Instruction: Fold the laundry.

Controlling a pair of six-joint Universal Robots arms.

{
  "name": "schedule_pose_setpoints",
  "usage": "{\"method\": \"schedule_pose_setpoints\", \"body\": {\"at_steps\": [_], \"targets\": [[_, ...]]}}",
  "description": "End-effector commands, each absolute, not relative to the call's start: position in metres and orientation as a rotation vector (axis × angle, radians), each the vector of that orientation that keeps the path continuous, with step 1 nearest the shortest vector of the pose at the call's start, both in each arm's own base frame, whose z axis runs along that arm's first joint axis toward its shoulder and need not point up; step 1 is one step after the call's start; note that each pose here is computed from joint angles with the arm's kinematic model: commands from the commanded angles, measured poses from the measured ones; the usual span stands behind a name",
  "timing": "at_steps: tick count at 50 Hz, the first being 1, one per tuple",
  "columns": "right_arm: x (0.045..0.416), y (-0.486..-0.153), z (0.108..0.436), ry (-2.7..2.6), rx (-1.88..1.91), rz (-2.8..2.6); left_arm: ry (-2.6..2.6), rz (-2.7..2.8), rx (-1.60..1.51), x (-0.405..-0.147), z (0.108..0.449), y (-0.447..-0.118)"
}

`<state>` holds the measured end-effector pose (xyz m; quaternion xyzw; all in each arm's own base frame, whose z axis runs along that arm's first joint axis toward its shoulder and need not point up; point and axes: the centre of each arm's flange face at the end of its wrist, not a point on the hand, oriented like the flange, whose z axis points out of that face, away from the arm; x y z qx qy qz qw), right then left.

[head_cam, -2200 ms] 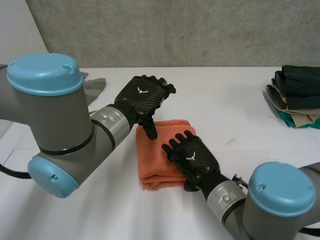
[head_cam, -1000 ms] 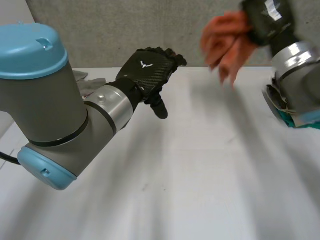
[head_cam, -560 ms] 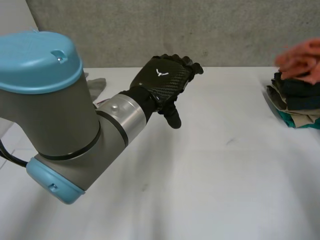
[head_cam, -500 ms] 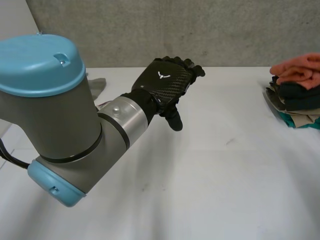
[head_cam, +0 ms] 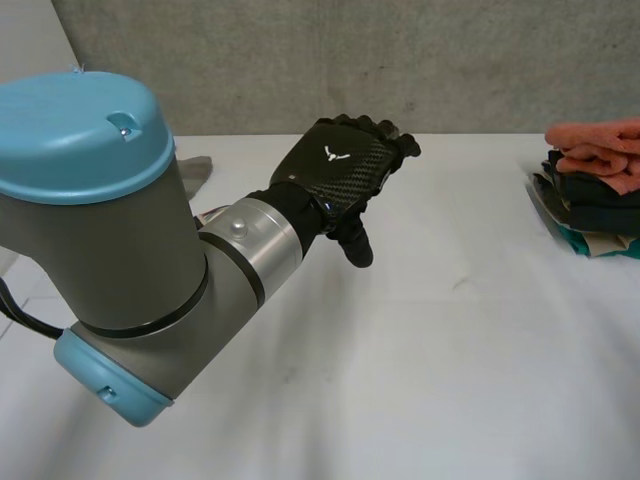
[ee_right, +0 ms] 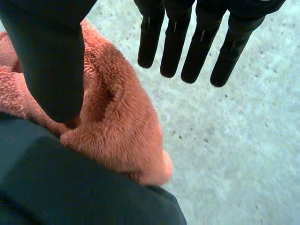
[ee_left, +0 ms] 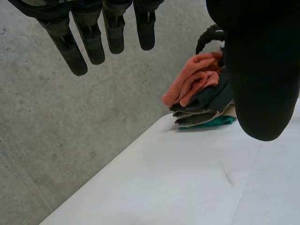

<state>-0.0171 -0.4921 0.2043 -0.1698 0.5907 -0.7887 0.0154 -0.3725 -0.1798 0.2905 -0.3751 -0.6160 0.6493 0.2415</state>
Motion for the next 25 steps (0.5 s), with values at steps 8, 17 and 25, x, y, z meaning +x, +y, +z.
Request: {"method": "schedule_pose_setpoints", "body": {"at_steps": [8, 17, 25], "targets": [[-0.096, -0.454, 0.239, 2.472, -0.479, -2.523, -1.634, 1.799, -1.016, -0.371, 0.306, -0.170], [-0.124, -0.447, 0.299, 2.649, -0.271, -2.867, -1.533, 1.895, -0.963, -0.368, 0.335, -0.168], [0.005, -0.435, 0.350, 1.969, -0.435, -3.012, -1.458, 2.164, -0.771, -0.349, 0.372, -0.207]]}}
